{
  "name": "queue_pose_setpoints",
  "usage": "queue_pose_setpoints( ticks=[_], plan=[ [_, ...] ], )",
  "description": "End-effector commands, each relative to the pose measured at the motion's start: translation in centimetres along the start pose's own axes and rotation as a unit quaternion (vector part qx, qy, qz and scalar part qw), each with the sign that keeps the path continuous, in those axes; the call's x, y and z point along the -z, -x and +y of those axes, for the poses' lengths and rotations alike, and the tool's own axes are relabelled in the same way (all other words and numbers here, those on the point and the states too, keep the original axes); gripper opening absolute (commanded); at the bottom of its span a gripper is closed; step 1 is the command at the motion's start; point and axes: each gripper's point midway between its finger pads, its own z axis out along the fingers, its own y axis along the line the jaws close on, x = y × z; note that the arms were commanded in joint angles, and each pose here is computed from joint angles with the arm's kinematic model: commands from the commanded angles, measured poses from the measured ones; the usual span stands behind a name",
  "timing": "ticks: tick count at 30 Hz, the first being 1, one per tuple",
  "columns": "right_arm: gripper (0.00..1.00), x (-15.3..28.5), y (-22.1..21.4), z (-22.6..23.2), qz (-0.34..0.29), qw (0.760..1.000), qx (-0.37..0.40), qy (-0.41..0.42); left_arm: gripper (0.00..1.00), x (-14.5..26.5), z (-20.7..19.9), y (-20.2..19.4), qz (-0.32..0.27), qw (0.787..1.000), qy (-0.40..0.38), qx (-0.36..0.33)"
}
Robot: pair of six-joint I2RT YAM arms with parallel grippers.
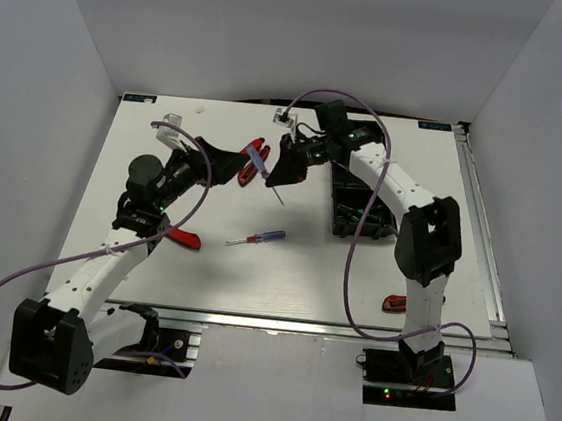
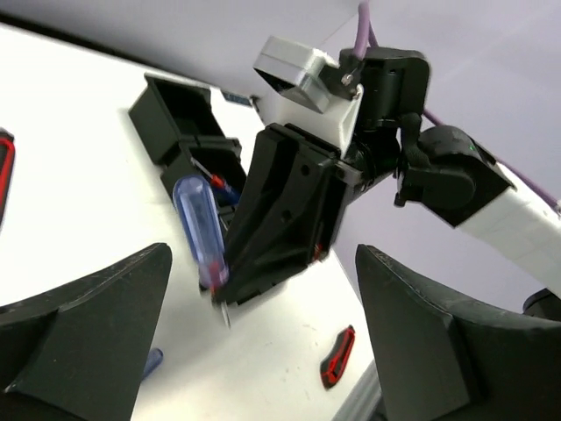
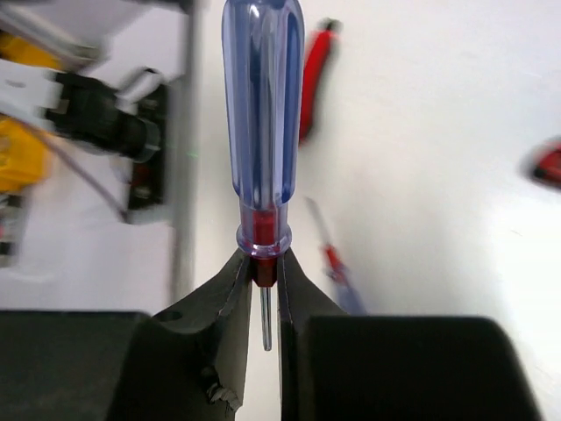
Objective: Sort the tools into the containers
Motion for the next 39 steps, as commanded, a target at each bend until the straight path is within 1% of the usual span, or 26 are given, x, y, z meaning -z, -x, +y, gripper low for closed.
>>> queue_pose_setpoints(
  ticks=[1, 2, 3, 4, 5, 6, 8, 9, 10, 11, 15, 19, 22, 28, 33, 38, 39],
  plan=[
    [0.00, 5.4, 1.1, -1.9, 0.033, 0.986, 0.124, -0.103, 0.98, 0.9, -1.7, 2.3, -0.043, 0.998, -0.012, -0.045],
    [0.00, 7.3, 0.8, -2.6, 0.044, 0.984, 0.126, -0.119, 0.98, 1.2, -1.7, 2.3, -0.045, 0.998, -0.011, -0.047],
    [0.00, 8.6, 0.8, -3.5, 0.058, 0.974, 0.172, -0.132, 0.98, 1.3, -1.5, 2.2, -0.044, 0.998, -0.009, -0.052],
    [0.00, 9.6, 0.7, -4.0, 0.068, 0.970, 0.187, -0.143, 0.98, 1.5, -1.4, 1.9, -0.039, 0.998, -0.008, -0.051],
    [0.00, 11.7, 0.4, -5.1, 0.086, 0.963, 0.191, -0.171, 0.98, 1.7, -1.1, 1.4, -0.033, 0.998, -0.003, -0.049],
    [0.00, 13.0, 0.5, -5.9, 0.101, 0.951, 0.227, -0.185, 0.98, 1.7, -0.9, 1.2, -0.028, 0.998, -0.001, -0.049],
    [0.00, 15.6, 0.5, -7.6, 0.120, 0.934, 0.246, -0.228, 0.98, 1.8, -0.4, 0.1, -0.003, 0.999, 0.004, -0.042],
    [0.00, 17.2, 0.4, -9.0, 0.137, 0.920, 0.256, -0.264, 0.98, 1.8, -0.2, -0.3, 0.007, 0.999, 0.006, -0.041],
    [0.00, 18.4, 0.6, -9.6, 0.144, 0.908, 0.273, -0.282, 0.98, 1.9, 0.3, -1.0, 0.024, 0.999, 0.016, -0.032],
    [0.00, 20.2, 0.2, -10.8, 0.155, 0.897, 0.272, -0.310, 0.98, 1.8, 0.8, -1.4, 0.033, 0.999, 0.026, -0.028],
    [0.00, 23.3, 0.0, -14.3, 0.164, 0.868, 0.296, -0.363, 0.98, 1.4, 2.2, -3.0, 0.081, 0.995, 0.052, -0.010],
    [0.00, 25.0, -1.1, -17.9, 0.171, 0.854, 0.274, -0.408, 0.98, 1.5, 4.6, -4.9, 0.123, 0.987, 0.103, 0.011],
    [0.00, 25.8, -2.5, -20.1, 0.171, 0.853, 0.250, -0.426, 0.98, 1.9, 5.8, -6.1, 0.150, 0.980, 0.127, 0.019],
    [0.00, 26.0, -5.3, -22.3, 0.179, 0.863, 0.211, -0.422, 0.98, 3.1, 7.0, -7.8, 0.179, 0.972, 0.149, 0.016],
    [0.00, 25.2, -7.3, -23.1, 0.184, 0.871, 0.189, -0.415, 0.98, 3.7, 7.9, -8.9, 0.209, 0.964, 0.161, 0.007],
    [0.00, 24.4, -9.2, -22.8, 0.191, 0.880, 0.172, -0.399, 0.98, 3.6, 8.2, -9.1, 0.221, 0.962, 0.162, -0.004],
    [0.04, 24.3, -9.2, -22.8, 0.190, 0.880, 0.173, -0.398, 0.98, 3.6, 8.3, -9.2, 0.224, 0.961, 0.164, -0.006]
  ],
)
